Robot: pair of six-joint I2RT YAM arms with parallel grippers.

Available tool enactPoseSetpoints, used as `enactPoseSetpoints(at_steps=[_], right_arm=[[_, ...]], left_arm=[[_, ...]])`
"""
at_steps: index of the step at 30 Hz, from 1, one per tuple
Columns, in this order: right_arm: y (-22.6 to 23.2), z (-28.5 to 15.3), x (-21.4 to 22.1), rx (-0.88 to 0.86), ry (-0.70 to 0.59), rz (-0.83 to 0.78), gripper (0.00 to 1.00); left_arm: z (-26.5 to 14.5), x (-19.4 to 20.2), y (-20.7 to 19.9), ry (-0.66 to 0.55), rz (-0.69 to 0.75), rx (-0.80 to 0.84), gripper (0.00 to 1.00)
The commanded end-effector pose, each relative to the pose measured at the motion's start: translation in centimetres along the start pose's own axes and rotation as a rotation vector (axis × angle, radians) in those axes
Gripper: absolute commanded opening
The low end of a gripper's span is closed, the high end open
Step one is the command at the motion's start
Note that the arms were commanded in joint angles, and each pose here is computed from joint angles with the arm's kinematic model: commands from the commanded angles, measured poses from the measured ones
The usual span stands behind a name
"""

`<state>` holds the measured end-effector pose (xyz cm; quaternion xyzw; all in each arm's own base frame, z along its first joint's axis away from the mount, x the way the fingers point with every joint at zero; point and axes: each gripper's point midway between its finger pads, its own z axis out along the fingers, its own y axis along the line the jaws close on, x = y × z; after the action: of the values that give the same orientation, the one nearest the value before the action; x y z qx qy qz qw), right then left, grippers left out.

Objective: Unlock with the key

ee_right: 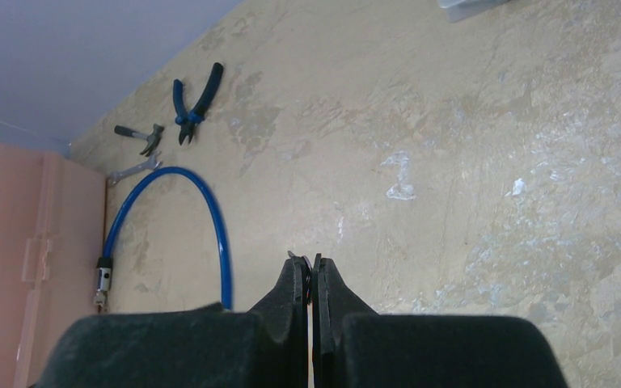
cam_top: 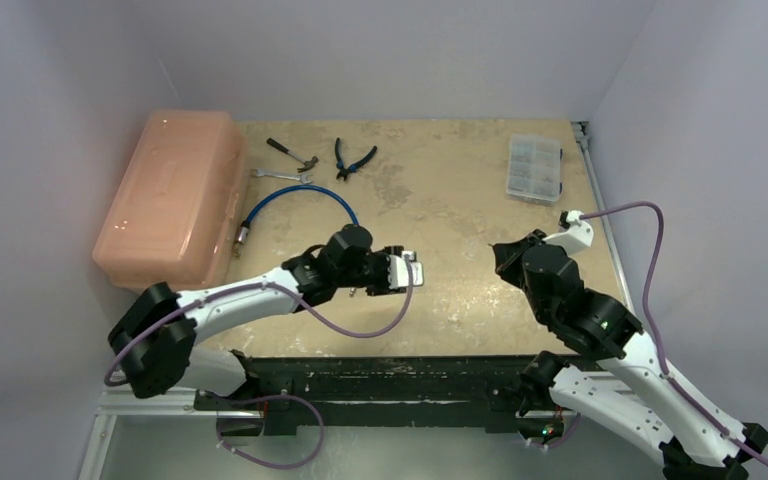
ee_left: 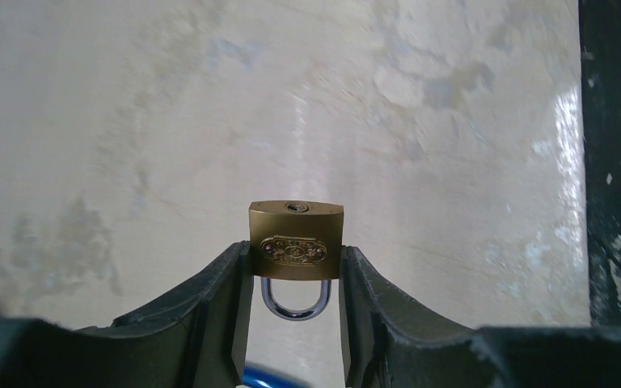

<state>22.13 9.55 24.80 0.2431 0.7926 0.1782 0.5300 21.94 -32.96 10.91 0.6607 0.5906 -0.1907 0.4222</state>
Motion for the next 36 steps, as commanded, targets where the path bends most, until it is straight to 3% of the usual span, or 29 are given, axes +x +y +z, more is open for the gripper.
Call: enactPoseSetpoints(at_steps=[1, 3, 5, 9, 15, 27, 36], right_arm=[[1.2, 0.1, -0.6, -0.024, -0.010, 0.035, 0.00], [1.4, 0.2, -0.6, -0.026, -0.006, 0.036, 0.00], [1.6, 0.3, -0.4, -0.025, 0.000, 0.035, 0.00], [1.8, 0.5, -0.1, -0.026, 0.009, 0.036, 0.00], [2.7, 0.6, 0.1, -0.060, 0.026, 0.032, 0.00], [8.8, -1.4, 0.6, -0.403, 0.097, -0.033, 0.00], [11.7, -2.9, 2.6, -0.629, 0.160, -0.053, 0.00]], left_arm=[[-3.8, -7.2, 2.2, -0.369, 0.085, -0.116, 0.00], [-5.8, -8.6, 1.7, -0.491, 0.159, -0.165, 0.00], [-6.9, -9.3, 2.3, -0.559, 0.128, -0.221, 0.00], [-7.5, -10.1, 2.4, -0.639, 0.053, -0.177, 0.00], [-8.9, -11.2, 1.8, -0.722, 0.176, -0.199, 0.00], [-9.2, -11.0, 1.8, -0.696, 0.348, -0.237, 0.00], [-9.6, -9.8, 3.4, -0.635, 0.357, -0.347, 0.00]])
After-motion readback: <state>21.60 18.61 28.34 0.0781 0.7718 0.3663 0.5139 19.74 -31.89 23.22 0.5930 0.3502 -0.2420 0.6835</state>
